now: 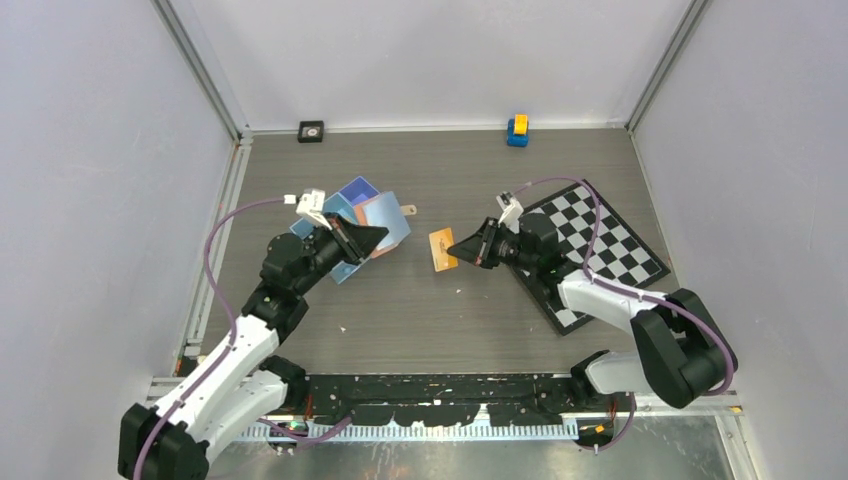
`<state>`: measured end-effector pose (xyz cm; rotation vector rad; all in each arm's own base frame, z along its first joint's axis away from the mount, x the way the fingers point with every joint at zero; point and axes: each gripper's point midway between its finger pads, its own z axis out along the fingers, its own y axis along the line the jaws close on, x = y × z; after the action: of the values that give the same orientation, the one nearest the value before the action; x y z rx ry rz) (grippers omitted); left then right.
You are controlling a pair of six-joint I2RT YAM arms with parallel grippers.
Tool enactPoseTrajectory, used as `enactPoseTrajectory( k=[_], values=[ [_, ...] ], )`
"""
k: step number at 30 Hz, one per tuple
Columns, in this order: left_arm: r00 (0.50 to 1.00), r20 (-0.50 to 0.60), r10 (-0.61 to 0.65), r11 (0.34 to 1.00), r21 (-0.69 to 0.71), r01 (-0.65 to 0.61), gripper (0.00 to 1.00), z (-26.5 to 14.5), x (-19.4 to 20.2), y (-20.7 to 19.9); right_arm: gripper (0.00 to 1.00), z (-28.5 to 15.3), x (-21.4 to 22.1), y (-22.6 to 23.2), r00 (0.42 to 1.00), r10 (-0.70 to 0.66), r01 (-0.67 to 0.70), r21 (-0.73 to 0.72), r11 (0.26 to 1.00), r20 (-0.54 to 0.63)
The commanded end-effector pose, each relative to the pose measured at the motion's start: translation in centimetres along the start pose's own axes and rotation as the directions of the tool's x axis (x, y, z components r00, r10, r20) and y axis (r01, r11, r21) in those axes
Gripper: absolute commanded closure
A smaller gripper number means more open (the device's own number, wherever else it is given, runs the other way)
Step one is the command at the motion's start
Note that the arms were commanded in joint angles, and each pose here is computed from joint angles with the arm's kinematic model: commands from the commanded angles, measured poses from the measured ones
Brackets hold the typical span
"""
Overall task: Take the credit cards out of the card holder
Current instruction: Place the credit card in the storage box.
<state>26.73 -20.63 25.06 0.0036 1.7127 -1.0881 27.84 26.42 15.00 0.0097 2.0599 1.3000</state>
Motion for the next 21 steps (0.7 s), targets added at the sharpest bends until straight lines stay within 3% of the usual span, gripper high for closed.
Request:
enactPoseTrajectory(
  k=[1,10,21],
  values=[
    [0.992,0.112,0.055,0.998,-0.015,-0.054,1.0,-1.5,-2.5,-0.7,0.99,1.0,-1.2,2.7,0.997,-0.077,0.078,-0.085,0.993,0.015],
    [0.972,0.221,0.082,0.996,-0.038,-0.076,1.0,-4.1,-4.8,-1.6,0.99,3.3,-1.5,4.1,0.996,-0.084,0.083,-0.043,0.996,-0.007],
    [0.928,0.36,0.091,0.988,-0.149,-0.039,1.0,-6.7,-6.9,-0.1,1.0,11.5,-0.5,5.7,0.984,-0.06,0.052,-0.052,0.997,-0.168]
  ],
)
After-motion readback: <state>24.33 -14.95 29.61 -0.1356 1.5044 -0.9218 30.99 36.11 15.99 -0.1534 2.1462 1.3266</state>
